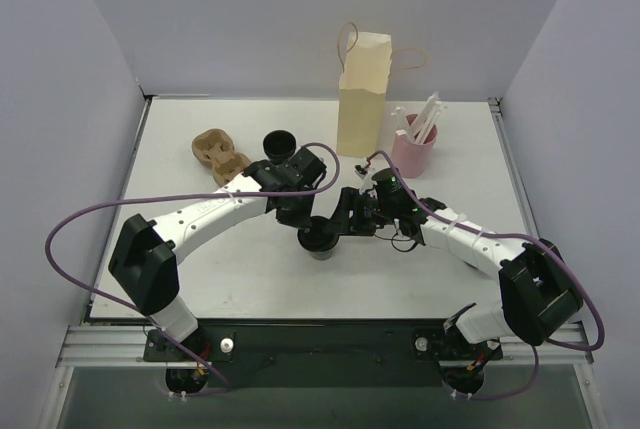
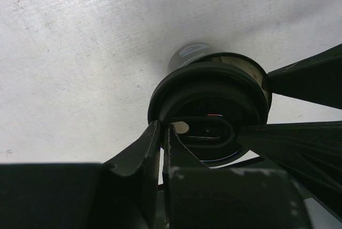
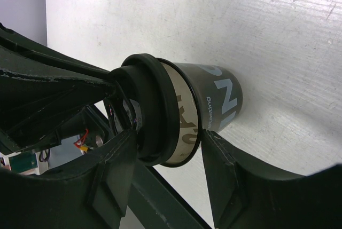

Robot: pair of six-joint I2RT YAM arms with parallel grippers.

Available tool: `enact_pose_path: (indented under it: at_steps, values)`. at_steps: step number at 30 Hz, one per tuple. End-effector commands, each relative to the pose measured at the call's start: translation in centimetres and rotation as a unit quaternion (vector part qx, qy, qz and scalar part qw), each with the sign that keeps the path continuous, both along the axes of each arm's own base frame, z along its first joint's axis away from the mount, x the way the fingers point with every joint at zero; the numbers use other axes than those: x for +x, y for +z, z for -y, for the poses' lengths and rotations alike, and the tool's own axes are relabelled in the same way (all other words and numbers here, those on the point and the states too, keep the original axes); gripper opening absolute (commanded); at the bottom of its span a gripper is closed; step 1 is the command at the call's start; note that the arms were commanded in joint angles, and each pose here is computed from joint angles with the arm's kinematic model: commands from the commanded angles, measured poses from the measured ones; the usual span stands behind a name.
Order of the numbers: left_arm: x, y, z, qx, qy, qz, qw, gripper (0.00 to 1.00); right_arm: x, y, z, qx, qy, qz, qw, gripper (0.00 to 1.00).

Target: Pack the takeout coffee

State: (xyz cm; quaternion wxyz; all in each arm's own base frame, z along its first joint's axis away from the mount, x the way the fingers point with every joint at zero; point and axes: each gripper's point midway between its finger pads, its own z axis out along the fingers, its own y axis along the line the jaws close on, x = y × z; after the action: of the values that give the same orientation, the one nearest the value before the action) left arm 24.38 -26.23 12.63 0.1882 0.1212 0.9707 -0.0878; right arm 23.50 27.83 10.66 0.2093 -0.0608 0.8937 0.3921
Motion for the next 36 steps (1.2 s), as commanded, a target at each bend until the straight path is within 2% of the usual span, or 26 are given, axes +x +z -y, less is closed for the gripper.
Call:
enact_pose_path:
  at_steps: [1,3,7,13,19,27,28,36]
  values:
    - [0.4,1.7,1.7,-0.051,-0.001,0.015,0.999,0.11,0.3,0.7,-0.7,0.014,0.012,0.018,1.0,0.5]
    - [0.4,1.8,1.8,-0.055,0.0,0.016,0.998,0.1,0.3,0.7,-0.7,0.013,0.011,0.017,1.0,0.49]
    - [0.3,1.7,1.9,-0.057,0.001,0.013,0.998,0.0,0.3,0.9,-0.7,0.014,0.012,0.017,1.0,0.52]
    - [0.5,2.1,2.1,-0.061,0.008,0.021,0.998,0.0,0.4,1.6,-0.6,0.016,0.012,0.024,1.0,0.61]
    - [0.8,3.0,1.1,-0.035,0.024,0.032,0.999,0.0,0.5,2.4,-0.3,0.012,0.011,0.035,0.999,0.69]
    - [1.0,5.1,1.3,-0.014,0.029,0.063,0.997,0.0,0.3,4.1,0.7,0.024,-0.004,0.055,0.998,0.76]
    - [0.8,5.1,1.1,-0.004,0.028,0.062,0.998,0.0,0.2,4.5,0.9,0.026,-0.006,0.06,0.998,0.8]
    - [0.4,3.8,1.5,0.049,0.022,0.054,0.997,0.0,0.2,4.5,2.6,0.007,-0.024,0.071,0.997,0.81]
